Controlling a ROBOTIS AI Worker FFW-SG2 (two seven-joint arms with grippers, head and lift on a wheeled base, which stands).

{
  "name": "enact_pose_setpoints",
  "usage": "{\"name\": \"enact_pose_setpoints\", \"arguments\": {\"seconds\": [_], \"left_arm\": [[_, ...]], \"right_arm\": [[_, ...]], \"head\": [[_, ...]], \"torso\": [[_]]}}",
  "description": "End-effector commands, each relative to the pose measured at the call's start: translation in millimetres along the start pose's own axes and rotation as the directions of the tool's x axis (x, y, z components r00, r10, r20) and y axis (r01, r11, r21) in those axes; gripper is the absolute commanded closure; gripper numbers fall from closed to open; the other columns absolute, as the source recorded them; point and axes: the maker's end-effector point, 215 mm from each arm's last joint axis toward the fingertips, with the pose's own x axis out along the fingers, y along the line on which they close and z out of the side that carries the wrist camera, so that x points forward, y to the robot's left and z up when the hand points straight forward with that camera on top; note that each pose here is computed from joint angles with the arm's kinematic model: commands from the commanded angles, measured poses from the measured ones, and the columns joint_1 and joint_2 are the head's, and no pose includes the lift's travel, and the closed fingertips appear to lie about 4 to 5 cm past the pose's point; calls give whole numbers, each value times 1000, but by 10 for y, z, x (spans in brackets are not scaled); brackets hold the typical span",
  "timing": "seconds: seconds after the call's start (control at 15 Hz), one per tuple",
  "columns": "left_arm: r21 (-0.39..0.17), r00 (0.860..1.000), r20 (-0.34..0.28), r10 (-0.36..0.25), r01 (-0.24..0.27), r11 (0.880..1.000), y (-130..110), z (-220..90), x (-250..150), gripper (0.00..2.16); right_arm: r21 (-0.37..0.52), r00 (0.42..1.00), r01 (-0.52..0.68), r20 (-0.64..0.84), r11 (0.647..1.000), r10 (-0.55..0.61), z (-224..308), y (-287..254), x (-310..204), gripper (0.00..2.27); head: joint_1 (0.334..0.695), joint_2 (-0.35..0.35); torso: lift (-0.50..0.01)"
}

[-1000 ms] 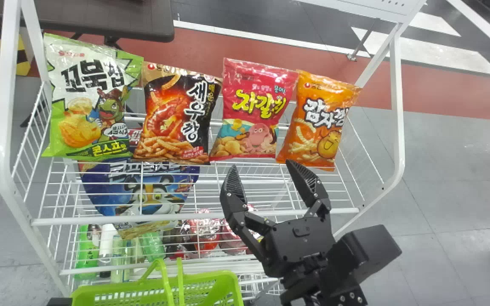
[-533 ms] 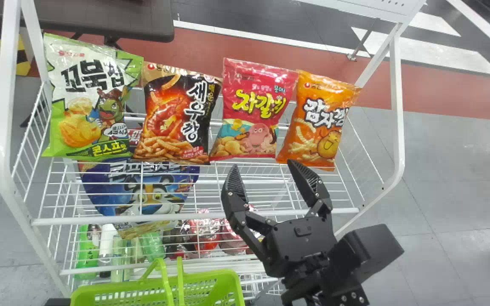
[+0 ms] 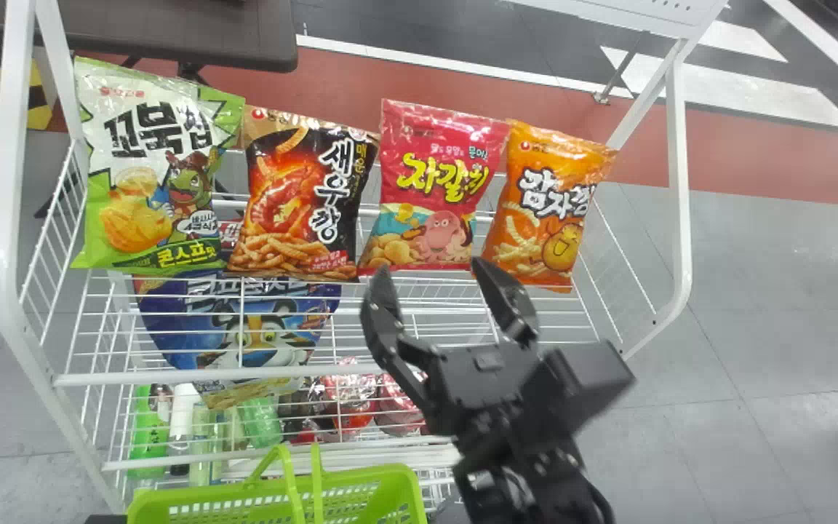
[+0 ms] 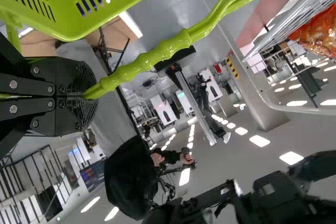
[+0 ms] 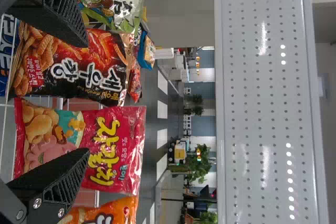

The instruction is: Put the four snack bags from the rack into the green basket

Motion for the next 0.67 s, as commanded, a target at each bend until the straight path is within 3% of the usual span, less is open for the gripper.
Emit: {"name": "enact_pose_setpoints", "arguments": {"seconds": [0.0, 0.13, 0.27, 0.33, 0.6], "left_arm": [[-1, 1000, 2, -7, 7, 1000, -10, 6, 6, 2115], [-4, 1000, 3, -14, 14, 1000, -19, -8, 13, 2115], [7, 1000, 5, -14, 14, 1000, -11, -11, -1, 2115], [4, 1000, 6, -15, 15, 1000, -13, -21, 0, 2115], [8, 1000, 12, -14, 14, 1000, -5, -7, -31, 2115]], "right_arm": [[-5, 995, -91, -35, 996, 90, -193, 428, 545, 107], [-18, 985, -171, -36, 985, 170, -273, 849, 882, 107], [-33, 967, -246, -75, 969, 243, -385, 1352, 1206, 110], [-40, 961, -270, -78, 962, 267, -394, 1520, 1312, 110], [-147, 950, -281, -181, 948, 253, -756, 1632, 1730, 110]], "head": [[695, -350], [695, -316], [695, -225], [695, -140], [695, -20]], "torso": [[-6], [-6], [-6], [-6], [-6]]}}
